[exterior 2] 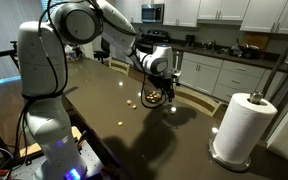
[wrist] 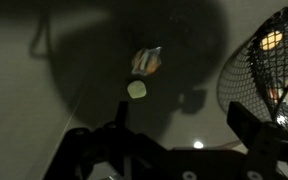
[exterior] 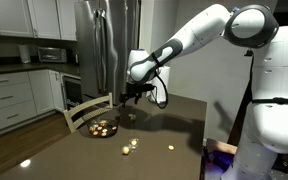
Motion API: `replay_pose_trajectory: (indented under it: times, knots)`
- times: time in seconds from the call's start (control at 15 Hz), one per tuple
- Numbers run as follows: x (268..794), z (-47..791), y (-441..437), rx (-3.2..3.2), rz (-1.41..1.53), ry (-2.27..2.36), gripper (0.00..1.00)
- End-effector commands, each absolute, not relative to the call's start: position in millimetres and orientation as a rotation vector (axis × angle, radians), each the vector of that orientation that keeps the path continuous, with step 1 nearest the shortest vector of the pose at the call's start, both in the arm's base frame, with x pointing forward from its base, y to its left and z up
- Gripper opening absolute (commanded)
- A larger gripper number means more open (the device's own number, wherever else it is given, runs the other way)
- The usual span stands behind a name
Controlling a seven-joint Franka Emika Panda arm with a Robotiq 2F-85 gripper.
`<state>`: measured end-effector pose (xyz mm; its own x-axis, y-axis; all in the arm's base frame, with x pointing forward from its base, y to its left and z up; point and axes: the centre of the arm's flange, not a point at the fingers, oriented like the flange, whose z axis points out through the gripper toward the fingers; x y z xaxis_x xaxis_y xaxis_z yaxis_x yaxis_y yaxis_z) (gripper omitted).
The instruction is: Pick an object from the basket and put it on the table
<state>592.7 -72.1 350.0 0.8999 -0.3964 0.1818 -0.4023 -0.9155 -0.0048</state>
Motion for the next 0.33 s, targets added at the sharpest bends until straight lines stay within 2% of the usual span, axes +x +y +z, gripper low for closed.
replay_pose_trajectory:
  times: [0.0,0.27]
  knots:
    - [590.7,351.6,-69.4,3.034,0.282,-0.627,1.00]
    - [587.5,354.0,-67.0,3.039,0.284,-0.615,1.00]
